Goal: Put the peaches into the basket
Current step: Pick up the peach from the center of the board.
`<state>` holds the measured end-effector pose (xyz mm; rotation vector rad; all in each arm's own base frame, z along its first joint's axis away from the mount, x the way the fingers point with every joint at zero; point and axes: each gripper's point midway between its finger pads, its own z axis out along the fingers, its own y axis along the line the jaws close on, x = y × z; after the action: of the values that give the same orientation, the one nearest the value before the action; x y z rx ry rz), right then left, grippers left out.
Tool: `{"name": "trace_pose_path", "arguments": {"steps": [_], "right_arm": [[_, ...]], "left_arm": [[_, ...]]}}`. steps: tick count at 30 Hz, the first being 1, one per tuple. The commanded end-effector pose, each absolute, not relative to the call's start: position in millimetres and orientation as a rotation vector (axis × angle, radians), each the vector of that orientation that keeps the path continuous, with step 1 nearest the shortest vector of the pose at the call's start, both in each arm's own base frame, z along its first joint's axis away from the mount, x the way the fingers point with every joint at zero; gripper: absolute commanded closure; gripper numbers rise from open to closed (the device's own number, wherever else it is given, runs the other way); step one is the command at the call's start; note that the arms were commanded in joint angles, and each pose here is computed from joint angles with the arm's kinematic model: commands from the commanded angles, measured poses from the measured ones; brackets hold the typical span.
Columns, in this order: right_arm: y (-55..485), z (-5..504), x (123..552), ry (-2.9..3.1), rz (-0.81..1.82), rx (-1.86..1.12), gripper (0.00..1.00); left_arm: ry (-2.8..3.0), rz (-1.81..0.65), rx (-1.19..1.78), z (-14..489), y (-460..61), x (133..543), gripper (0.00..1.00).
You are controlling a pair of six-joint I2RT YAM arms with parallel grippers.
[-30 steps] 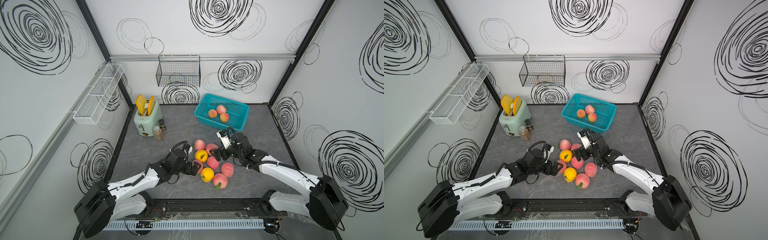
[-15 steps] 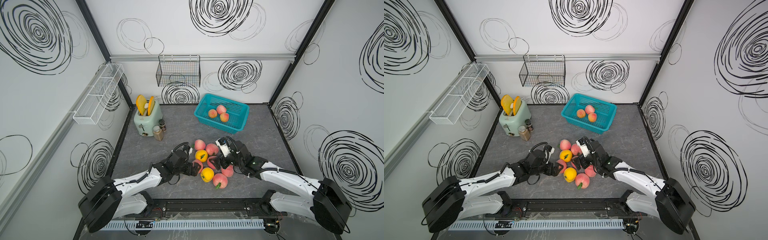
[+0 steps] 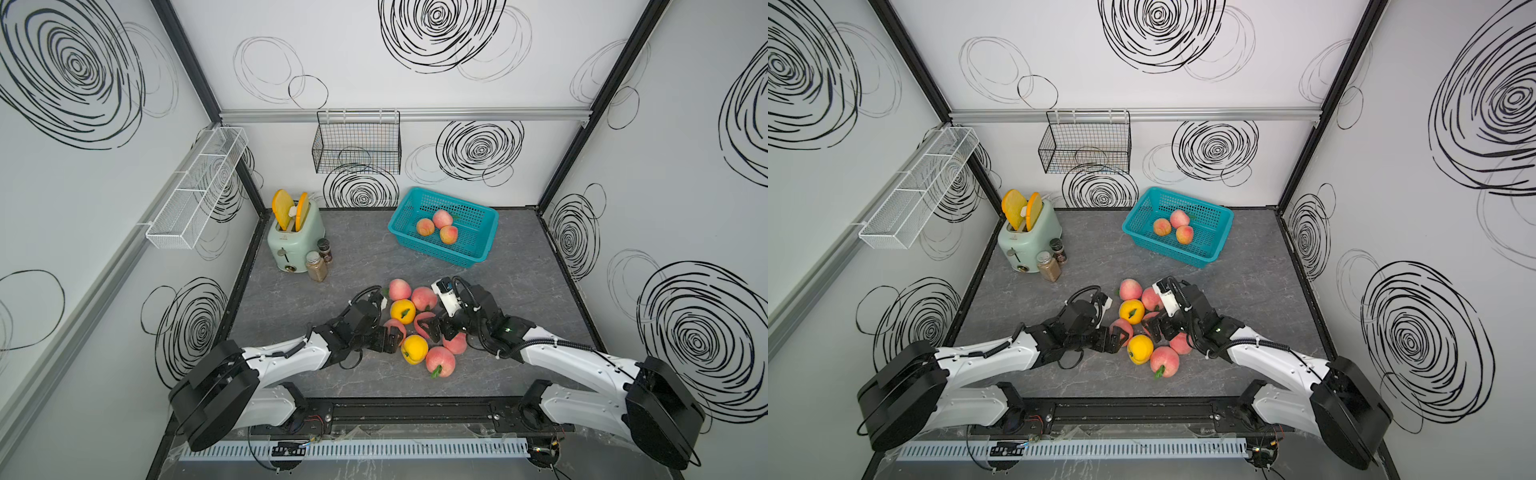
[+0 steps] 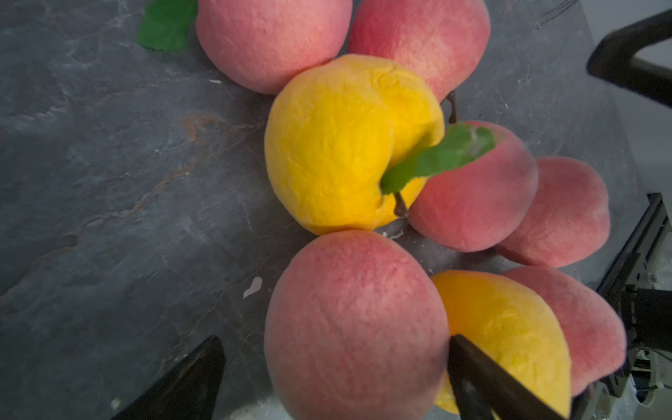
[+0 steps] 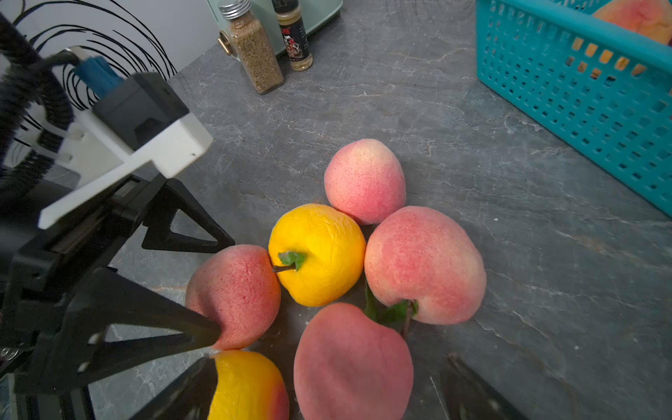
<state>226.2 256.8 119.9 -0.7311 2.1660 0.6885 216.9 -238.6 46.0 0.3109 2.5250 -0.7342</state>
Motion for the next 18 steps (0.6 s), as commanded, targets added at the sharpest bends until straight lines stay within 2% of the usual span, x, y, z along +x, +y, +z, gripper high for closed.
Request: {"name": "trace_pose_path", "arguments": {"steps": [1,11,13,16,18], "right_arm": [[258.4,129.5,225.3,2.127,0.711,-0.721,0.00],[256.9,124.6,223.5,2.126,0.706,-0.733,0.00],[257.1,123.2,223.7,2.129,0.705,-0.736,0.00],[257.6,121.0,223.2,2.135,0.705,-0.742,0.00],[257.6,120.6,223.5,2.134,0.704,-0.744,0.00]], "left_arm": [[2.485,-0.757,0.298,55.4,-249.9,227.7,0.02],[2.497,-0.750,0.299,51.6,-253.3,231.0,0.01],[2.495,-0.749,0.299,52.2,-253.1,230.8,0.05],[2.498,-0.748,0.300,51.7,-252.8,230.3,0.17],[2.497,-0.749,0.299,52.1,-252.8,230.4,0.19]]}}
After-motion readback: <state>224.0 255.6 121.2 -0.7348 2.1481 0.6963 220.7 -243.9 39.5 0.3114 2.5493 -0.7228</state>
